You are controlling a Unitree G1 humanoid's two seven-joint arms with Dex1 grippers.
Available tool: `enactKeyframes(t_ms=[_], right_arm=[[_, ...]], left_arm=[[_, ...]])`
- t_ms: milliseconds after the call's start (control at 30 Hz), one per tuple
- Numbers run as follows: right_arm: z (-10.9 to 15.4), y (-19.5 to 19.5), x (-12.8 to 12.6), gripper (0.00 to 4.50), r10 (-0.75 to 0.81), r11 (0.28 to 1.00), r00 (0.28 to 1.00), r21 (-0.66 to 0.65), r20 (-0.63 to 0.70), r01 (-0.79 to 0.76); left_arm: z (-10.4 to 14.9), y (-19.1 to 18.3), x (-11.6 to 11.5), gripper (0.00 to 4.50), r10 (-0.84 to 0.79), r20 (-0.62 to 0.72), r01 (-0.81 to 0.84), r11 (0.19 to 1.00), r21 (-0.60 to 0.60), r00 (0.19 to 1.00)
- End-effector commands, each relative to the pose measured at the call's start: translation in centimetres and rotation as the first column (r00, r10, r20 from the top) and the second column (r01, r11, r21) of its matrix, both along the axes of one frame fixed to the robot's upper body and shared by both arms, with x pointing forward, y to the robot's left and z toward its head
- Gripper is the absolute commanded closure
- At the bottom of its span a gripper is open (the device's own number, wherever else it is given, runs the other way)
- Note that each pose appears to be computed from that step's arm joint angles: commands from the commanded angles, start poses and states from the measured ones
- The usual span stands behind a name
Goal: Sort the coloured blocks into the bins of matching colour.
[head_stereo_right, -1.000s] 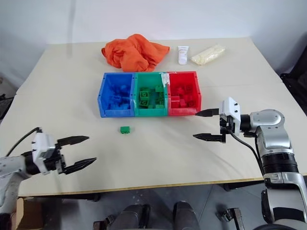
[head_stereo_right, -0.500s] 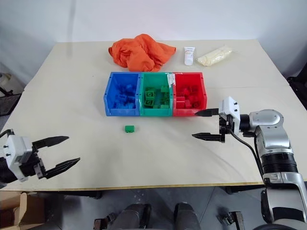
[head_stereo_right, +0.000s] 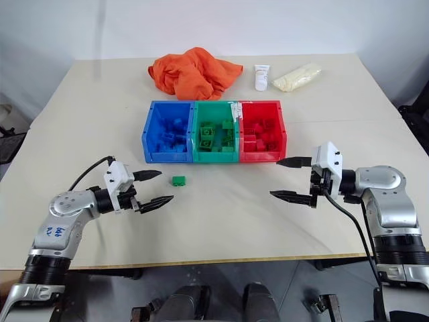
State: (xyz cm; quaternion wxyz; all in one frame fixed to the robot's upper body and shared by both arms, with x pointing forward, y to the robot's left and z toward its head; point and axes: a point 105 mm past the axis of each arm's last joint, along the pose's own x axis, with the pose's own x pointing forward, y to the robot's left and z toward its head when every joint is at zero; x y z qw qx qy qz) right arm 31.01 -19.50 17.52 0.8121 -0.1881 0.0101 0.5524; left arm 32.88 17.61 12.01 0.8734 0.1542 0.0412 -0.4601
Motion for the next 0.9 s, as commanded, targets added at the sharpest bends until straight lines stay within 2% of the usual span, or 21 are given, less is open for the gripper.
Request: enactKeyframes(t_ms=[33, 133, 333, 400, 433, 500, 600, 767, 800, 900], right_arm=[[1.4, -0.3, -0.7, 0.03, -0.022, 1.000, 0.998, 0.020, 0.055, 0.021], [1.3, -0.5, -1.1, 0.03, -0.053, 0.998, 0.997, 0.029, 0.056, 0.051], [1.1, -0.6, -1.6, 0.03, -0.079, 0.996, 0.995, 0.039, 0.055, 0.077], [1.1, -0.8, -1.7, 0.03, -0.090, 0.995, 0.994, 0.039, 0.056, 0.088], [1.2, -0.8, -1.8, 0.00, -0.093, 0.995, 0.994, 0.039, 0.057, 0.090], [1.2, -1.0, -1.9, 0.00, -0.102, 0.994, 0.993, 0.040, 0.060, 0.100], [1.3, -1.2, -2.0, 0.00, -0.113, 0.993, 0.992, 0.039, 0.062, 0.110], [1.3, -1.4, -2.0, 0.00, -0.125, 0.992, 0.990, 0.039, 0.066, 0.122], [1.3, -1.4, -2.0, 0.00, -0.126, 0.992, 0.990, 0.040, 0.067, 0.124], [1.3, -1.6, -2.0, 0.00, -0.135, 0.990, 0.988, 0.039, 0.071, 0.132]], left_arm=[[-0.1, -0.6, 0.9, 0.00, -0.028, 0.010, 0.028, 0.999, 0.027, 1.000], [-1.2, -1.5, 2.1, 0.00, -0.042, -0.008, 0.043, 0.996, 0.085, 0.999], [-1.4, -2.9, 3.4, 0.00, -0.091, -0.020, 0.092, 0.992, 0.085, 0.996], [-1.9, -3.5, 3.6, 0.00, -0.112, -0.040, 0.116, 0.986, 0.121, 0.993], [-1.9, -3.7, 3.6, 0.40, -0.125, -0.038, 0.129, 0.985, 0.117, 0.991], [-1.8, -3.9, 3.6, 0.86, -0.125, -0.045, 0.129, 0.986, 0.103, 0.991], [-1.5, -3.7, 3.8, 1.82, -0.118, -0.043, 0.122, 0.988, 0.099, 0.992], [0.3, -3.3, 3.8, 3.39, -0.137, -0.010, 0.137, 0.989, 0.060, 0.991], [0.8, -3.3, 3.8, 3.56, -0.140, 0.000, 0.140, 0.989, 0.049, 0.990], [3.2, -3.1, 4.0, 3.55, -0.135, 0.040, 0.135, 0.991, 0.009, 0.990]])
